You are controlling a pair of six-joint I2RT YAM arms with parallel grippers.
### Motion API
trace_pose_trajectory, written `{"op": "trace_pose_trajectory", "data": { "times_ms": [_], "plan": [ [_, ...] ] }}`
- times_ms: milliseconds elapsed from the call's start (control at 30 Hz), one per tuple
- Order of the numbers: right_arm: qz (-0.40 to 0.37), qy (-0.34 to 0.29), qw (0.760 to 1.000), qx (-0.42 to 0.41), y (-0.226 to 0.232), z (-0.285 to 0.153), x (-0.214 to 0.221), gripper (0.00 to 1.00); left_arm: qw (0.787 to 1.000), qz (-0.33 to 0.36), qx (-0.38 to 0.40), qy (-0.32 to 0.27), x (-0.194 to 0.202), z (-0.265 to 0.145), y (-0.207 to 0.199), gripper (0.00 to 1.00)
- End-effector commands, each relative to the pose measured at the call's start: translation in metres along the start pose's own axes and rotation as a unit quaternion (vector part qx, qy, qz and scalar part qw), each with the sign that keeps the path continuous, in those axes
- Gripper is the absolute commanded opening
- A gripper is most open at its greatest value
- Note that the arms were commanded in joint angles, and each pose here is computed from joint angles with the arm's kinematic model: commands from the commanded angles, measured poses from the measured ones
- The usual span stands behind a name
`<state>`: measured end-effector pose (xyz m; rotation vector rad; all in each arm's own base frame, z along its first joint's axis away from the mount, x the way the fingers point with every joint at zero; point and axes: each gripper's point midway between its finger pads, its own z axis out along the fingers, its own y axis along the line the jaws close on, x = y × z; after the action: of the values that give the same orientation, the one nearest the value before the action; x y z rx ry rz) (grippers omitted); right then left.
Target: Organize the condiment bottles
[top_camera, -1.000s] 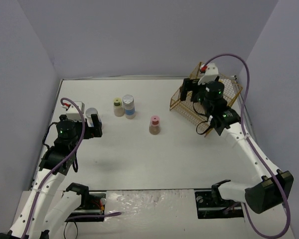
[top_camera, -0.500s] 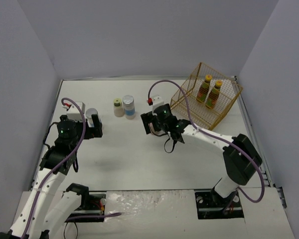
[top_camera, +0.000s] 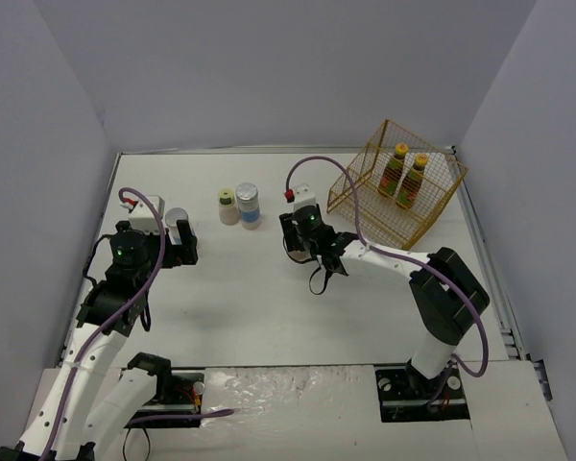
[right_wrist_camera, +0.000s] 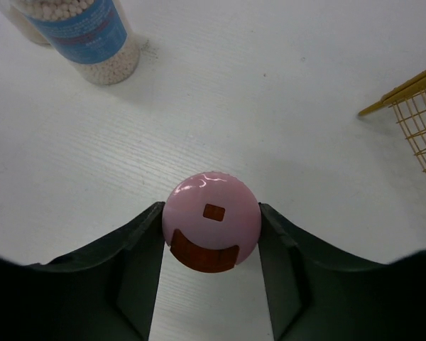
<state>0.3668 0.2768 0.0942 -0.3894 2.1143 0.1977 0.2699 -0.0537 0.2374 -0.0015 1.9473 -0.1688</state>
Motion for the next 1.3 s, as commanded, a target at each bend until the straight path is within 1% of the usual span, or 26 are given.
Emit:
{"op": "trace_pose_trajectory", "data": {
  "times_ms": [0,67,167,300,367,433,533,633,900,1267],
  "plan": [
    [0.018,-0.050,0.999,0.008,-0.001,-0.008,-0.032,0.26,0.999,-0.005,0.011,-0.041,-0.029,-0.002,-0.006,0.97],
    [0.022,-0.059,0.998,0.008,-0.004,-0.020,-0.044,0.12,0.999,-0.005,0.012,-0.041,-0.029,-0.002,-0.006,0.97],
    [0.029,-0.090,0.995,0.018,-0.012,-0.046,-0.074,0.00,0.999,-0.007,0.012,-0.041,-0.029,-0.002,-0.006,0.97],
    [0.051,-0.133,0.986,0.082,-0.045,-0.082,-0.116,0.00,0.999,-0.007,0.012,-0.040,-0.028,-0.001,-0.006,0.97],
    [0.067,-0.148,0.979,0.122,-0.067,-0.095,-0.128,0.00,0.999,-0.007,0.011,-0.039,-0.028,-0.001,-0.006,0.97],
    [0.084,-0.155,0.972,0.158,-0.090,-0.102,-0.135,0.00,0.999,-0.007,0.011,-0.039,-0.028,-0.001,-0.006,0.97],
    [0.125,-0.163,0.961,0.184,-0.120,-0.106,-0.139,0.00,0.999,-0.008,0.009,-0.038,-0.028,-0.001,-0.005,0.97],
    [0.149,-0.170,0.949,0.219,-0.149,-0.109,-0.141,0.00,0.999,-0.008,0.008,-0.037,-0.027,-0.001,-0.005,0.97],
    [0.165,-0.161,0.937,0.264,-0.184,-0.092,-0.134,0.00,0.999,-0.008,0.009,-0.035,-0.027,0.000,-0.005,0.97],
    [0.187,-0.126,0.936,0.269,-0.206,-0.046,-0.093,0.00,0.999,-0.009,0.012,-0.035,-0.026,0.000,-0.006,0.97]
  ]
}}
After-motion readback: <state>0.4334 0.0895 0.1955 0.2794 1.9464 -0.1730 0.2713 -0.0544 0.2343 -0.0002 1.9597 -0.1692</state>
